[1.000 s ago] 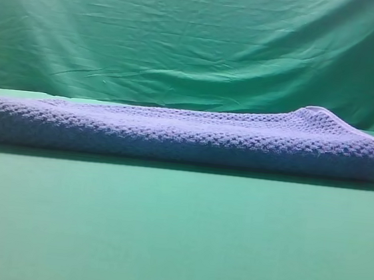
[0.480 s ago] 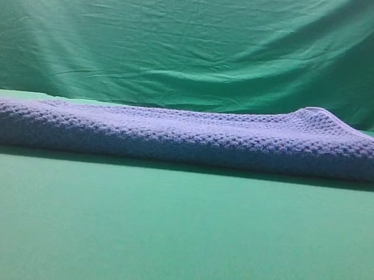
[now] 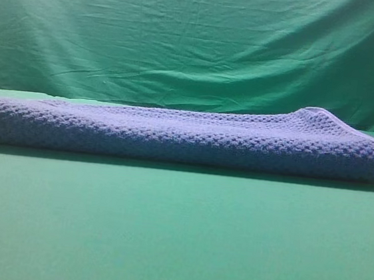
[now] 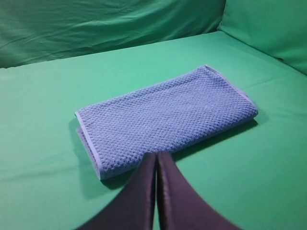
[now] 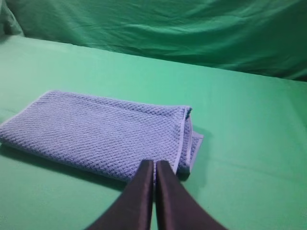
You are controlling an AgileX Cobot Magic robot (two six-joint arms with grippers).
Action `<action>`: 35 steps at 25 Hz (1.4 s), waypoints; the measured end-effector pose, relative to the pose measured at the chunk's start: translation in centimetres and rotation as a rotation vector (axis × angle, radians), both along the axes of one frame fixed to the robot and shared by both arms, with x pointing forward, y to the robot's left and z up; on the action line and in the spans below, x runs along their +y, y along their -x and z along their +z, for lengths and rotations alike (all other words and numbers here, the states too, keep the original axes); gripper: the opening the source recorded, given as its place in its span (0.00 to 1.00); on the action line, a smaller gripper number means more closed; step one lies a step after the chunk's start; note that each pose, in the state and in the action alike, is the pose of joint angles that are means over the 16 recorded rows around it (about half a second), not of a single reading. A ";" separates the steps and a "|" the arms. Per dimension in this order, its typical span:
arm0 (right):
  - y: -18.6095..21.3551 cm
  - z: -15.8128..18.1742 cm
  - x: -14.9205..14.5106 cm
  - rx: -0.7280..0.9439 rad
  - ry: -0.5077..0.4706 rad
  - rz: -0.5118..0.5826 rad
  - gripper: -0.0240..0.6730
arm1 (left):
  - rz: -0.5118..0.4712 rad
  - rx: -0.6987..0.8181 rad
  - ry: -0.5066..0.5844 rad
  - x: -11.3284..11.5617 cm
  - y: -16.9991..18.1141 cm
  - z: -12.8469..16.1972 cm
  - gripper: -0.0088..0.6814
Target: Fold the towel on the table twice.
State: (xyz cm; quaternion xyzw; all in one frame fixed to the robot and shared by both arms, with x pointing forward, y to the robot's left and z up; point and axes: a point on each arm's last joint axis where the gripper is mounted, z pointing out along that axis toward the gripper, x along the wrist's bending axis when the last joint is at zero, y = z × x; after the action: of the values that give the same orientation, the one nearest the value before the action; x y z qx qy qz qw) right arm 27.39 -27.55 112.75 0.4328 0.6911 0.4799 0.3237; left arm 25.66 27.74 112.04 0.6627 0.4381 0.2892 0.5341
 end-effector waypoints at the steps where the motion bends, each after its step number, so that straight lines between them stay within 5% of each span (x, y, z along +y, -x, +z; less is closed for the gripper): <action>1: 0.4 -0.3 -0.1 -0.017 -0.006 0.006 0.03 | 0.002 -0.010 0.005 0.1 0.2 -0.6 0.01; 18: 2.0 -6.5 -0.1 -0.128 -0.104 0.031 0.03 | 0.067 -0.055 0.017 0.4 -0.6 -9.0 0.01; 35: -1.4 -13.2 -0.3 -0.188 -0.091 -0.078 0.03 | 0.092 -0.027 -0.033 0.5 -1.6 -11.5 0.01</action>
State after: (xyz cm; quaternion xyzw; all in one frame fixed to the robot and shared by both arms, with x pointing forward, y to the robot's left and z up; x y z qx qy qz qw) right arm 28.74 -27.81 99.56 0.4268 0.6180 0.5360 0.3855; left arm 27.27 28.20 100.54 0.6466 0.4560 0.3296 0.5152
